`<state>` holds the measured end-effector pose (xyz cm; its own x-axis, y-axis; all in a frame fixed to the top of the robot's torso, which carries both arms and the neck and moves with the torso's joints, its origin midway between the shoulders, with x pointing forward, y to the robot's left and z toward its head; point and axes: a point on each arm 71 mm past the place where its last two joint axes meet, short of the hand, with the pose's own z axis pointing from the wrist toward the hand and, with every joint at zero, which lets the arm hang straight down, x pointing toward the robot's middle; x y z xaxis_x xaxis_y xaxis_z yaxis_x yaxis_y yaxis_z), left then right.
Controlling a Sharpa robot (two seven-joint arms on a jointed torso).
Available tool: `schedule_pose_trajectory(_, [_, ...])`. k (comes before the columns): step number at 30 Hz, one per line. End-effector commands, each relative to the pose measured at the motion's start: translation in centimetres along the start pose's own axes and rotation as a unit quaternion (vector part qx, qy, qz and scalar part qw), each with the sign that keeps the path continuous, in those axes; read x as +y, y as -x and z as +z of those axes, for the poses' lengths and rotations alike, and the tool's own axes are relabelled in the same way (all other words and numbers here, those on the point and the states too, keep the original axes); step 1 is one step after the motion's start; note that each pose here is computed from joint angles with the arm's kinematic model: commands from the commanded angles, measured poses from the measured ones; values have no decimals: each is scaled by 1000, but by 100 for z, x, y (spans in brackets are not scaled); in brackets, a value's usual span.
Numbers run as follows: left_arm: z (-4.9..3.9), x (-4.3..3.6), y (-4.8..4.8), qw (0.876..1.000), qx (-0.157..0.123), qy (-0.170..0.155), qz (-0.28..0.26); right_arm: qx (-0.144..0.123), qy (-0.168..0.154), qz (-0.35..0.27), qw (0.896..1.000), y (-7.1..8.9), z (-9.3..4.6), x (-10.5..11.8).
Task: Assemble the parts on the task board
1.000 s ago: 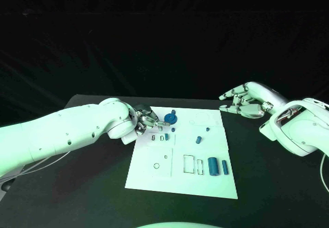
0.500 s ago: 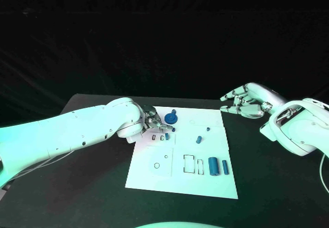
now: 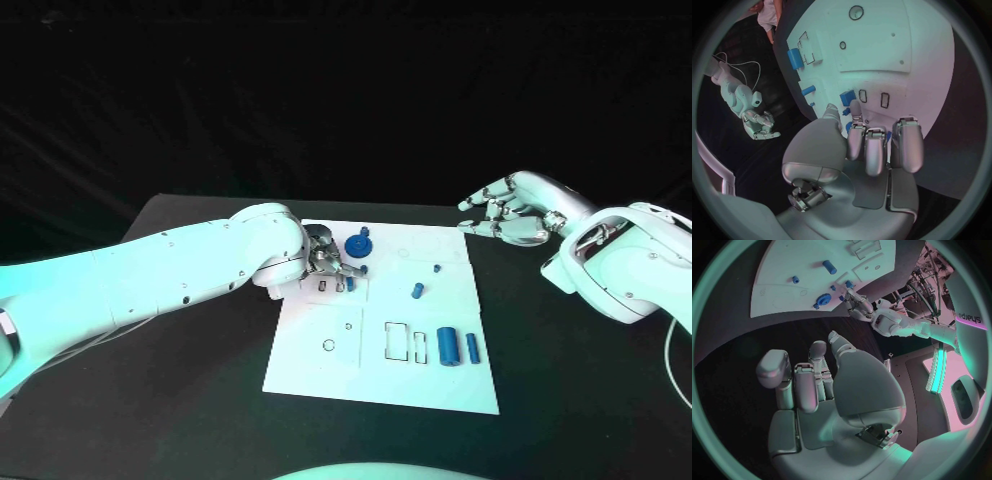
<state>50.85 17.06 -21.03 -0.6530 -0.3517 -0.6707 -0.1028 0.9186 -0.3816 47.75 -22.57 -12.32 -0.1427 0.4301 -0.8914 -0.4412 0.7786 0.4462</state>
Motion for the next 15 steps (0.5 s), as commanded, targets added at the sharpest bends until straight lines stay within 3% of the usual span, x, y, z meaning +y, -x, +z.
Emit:
schedule_pose_trajectory(1, [10, -14, -27, 1000, 20, 5, 22, 6, 0, -2, 1000, -10, 4, 8])
schedule_pose_trajectory(15, [69, -31, -14, 1000, 19, 7, 16, 6, 0, -2, 1000, -13, 14, 7])
